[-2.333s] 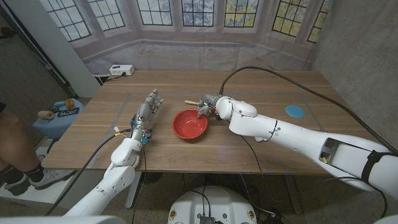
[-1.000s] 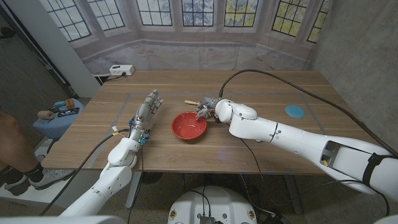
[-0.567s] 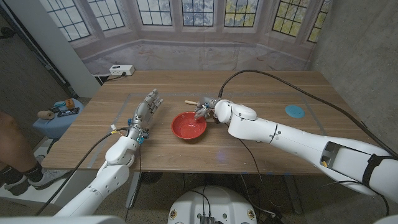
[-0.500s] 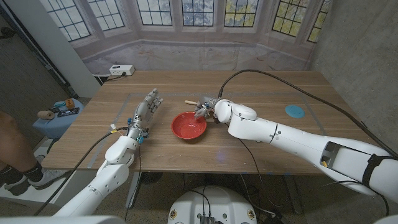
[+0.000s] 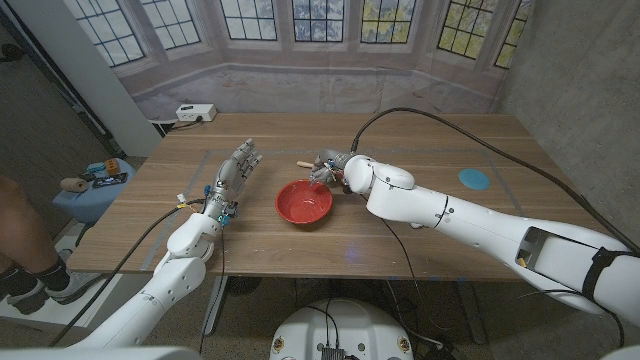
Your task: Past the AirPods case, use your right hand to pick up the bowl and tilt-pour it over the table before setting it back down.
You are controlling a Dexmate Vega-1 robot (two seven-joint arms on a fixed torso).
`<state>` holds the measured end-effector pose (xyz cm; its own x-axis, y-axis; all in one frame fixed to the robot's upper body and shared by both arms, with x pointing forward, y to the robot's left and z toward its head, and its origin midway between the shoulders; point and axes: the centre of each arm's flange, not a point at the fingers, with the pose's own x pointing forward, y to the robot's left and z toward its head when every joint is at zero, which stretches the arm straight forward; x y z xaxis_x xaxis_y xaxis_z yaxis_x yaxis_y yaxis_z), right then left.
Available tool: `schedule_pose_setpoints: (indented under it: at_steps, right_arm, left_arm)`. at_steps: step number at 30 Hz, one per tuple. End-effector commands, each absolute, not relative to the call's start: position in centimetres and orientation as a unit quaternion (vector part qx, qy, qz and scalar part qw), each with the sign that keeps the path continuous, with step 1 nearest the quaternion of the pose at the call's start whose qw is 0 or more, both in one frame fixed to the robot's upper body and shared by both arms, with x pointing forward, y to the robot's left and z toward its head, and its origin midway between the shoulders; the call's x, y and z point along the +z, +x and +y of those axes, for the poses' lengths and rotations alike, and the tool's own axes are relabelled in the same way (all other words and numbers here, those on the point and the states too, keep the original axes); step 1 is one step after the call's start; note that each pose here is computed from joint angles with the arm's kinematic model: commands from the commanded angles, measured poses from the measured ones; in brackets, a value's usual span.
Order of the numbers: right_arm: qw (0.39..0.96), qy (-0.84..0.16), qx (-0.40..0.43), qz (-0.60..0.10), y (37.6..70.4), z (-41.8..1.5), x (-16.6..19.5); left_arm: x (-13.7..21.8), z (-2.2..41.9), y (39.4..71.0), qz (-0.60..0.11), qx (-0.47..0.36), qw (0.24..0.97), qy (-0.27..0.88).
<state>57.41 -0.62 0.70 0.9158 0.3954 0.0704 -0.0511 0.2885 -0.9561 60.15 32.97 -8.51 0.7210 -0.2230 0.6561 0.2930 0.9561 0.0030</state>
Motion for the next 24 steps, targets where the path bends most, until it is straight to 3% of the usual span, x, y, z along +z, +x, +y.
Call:
schedule_pose_setpoints:
  at_steps: [1,24]
  right_arm:
    - [0.799,-0.561,0.14,-0.165,57.6,-0.9,1.8]
    - [0.821,-0.521,0.155,-0.176,59.6,-3.7,3.9]
  left_arm:
    - [-8.0,33.4,60.8,-0.342,-0.138,0.928,-0.047]
    - [-6.2,30.8,62.5,-0.327,-0.143,0.933,-0.046]
